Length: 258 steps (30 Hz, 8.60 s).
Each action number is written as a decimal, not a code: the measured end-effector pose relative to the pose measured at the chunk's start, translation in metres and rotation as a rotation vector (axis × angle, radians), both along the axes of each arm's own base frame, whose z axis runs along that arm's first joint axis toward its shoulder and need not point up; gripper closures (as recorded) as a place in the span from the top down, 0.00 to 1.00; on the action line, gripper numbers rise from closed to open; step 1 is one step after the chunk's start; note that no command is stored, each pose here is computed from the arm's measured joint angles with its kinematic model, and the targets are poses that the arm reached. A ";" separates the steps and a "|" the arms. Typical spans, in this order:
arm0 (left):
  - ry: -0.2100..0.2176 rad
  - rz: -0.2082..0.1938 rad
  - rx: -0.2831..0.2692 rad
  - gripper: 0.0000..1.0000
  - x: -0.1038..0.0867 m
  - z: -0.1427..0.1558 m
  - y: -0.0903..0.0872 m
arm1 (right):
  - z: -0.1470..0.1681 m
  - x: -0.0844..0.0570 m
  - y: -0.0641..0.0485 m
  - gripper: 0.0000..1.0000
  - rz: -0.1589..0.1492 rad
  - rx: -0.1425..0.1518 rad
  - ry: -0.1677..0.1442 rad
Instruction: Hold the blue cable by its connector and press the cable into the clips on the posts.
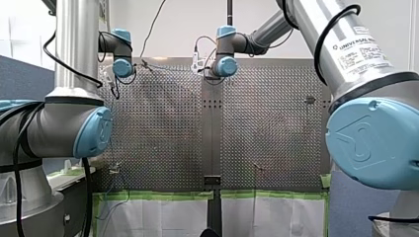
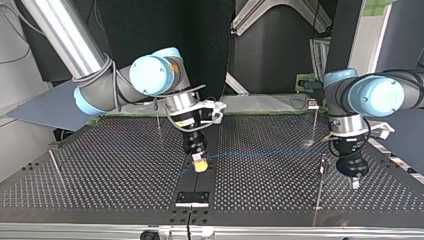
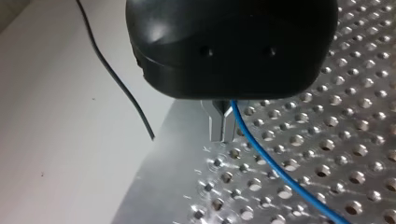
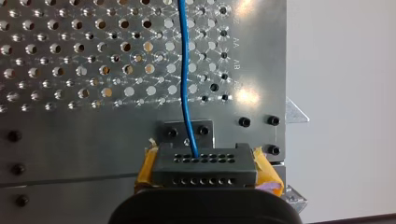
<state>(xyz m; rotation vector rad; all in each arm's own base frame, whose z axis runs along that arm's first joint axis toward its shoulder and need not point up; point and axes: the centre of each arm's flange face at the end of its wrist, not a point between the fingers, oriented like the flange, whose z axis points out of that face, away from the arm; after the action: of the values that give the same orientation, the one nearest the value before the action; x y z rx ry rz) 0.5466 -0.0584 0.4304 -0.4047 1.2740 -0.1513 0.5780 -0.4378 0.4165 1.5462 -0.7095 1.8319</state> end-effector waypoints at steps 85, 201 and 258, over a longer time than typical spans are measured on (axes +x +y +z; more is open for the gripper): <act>0.245 -0.120 -0.041 0.98 -0.124 0.039 -0.055 | 0.017 0.008 -0.011 0.00 0.001 0.006 0.009; 0.345 -0.024 0.228 0.98 -0.171 0.051 -0.085 | 0.065 -0.013 0.087 0.00 0.068 0.040 0.074; 0.598 -0.300 -0.073 0.98 -0.140 -0.007 -0.132 | 0.028 -0.022 0.095 0.00 0.037 0.085 0.131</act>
<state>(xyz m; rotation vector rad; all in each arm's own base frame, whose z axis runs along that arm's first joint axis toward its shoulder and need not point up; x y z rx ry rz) 0.4068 -0.1906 0.4234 -0.3282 1.9227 -0.3488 0.5557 -0.3424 0.4442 1.7275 -0.7101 1.7284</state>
